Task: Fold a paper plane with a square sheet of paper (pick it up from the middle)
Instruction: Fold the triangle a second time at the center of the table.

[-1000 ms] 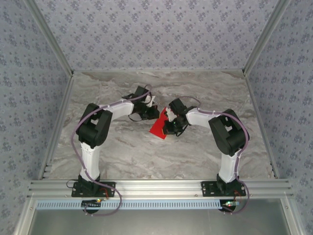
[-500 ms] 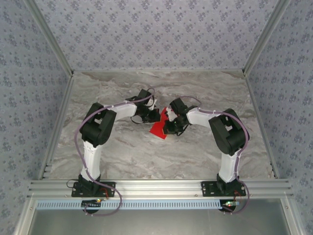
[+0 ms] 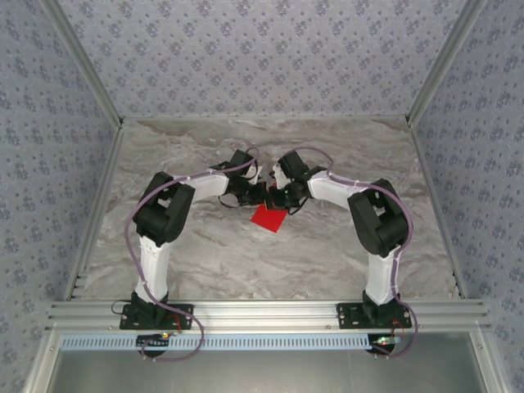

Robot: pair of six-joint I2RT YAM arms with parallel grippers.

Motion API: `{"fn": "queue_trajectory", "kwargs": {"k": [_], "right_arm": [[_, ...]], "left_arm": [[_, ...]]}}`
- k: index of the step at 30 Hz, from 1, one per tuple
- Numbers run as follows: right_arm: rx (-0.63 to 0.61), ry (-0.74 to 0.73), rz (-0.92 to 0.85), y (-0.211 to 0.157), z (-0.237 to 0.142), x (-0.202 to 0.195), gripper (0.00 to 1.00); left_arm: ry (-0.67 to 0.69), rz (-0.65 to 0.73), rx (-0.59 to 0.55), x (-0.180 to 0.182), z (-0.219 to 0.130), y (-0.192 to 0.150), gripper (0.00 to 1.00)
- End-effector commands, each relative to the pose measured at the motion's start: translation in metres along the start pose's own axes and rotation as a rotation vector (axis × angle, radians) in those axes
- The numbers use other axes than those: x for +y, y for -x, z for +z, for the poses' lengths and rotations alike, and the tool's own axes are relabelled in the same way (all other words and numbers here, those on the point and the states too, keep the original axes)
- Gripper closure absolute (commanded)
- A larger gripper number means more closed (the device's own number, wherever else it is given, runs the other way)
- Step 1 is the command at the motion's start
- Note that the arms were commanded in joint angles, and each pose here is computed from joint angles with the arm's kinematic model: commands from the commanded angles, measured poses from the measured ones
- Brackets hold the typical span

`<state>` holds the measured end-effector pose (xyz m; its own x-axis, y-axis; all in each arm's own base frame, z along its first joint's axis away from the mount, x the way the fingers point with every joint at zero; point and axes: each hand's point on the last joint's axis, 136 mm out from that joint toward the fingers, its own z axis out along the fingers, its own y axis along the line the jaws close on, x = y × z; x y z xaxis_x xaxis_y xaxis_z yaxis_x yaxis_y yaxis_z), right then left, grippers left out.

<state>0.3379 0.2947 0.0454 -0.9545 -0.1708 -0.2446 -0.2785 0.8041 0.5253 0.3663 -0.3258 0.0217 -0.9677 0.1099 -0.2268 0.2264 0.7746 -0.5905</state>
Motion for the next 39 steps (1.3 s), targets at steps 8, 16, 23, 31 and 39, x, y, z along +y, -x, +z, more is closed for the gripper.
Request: {"fn": "queue_trajectory", "kwargs": {"k": [8, 16, 23, 31, 39], "right_arm": [[0.041, -0.036, 0.060, -0.009, 0.024, -0.014, 1.00], [0.067, -0.049, 0.071, -0.018, 0.030, -0.021, 1.00], [0.196, -0.052, 0.046, -0.074, 0.019, -0.028, 1.00], [0.293, -0.018, 0.049, -0.121, 0.006, -0.024, 1.00], [0.227, 0.034, 0.026, -0.107, -0.009, -0.007, 1.00]], "left_arm": [[0.105, -0.077, 0.058, 0.034, 0.011, -0.026, 1.00], [0.121, -0.090, 0.061, 0.038, 0.011, -0.029, 1.00], [0.195, -0.128, 0.071, 0.055, 0.013, -0.036, 1.00], [0.213, -0.151, 0.070, 0.063, 0.013, -0.039, 1.00], [0.188, -0.138, 0.059, 0.055, 0.010, -0.034, 1.00]]}}
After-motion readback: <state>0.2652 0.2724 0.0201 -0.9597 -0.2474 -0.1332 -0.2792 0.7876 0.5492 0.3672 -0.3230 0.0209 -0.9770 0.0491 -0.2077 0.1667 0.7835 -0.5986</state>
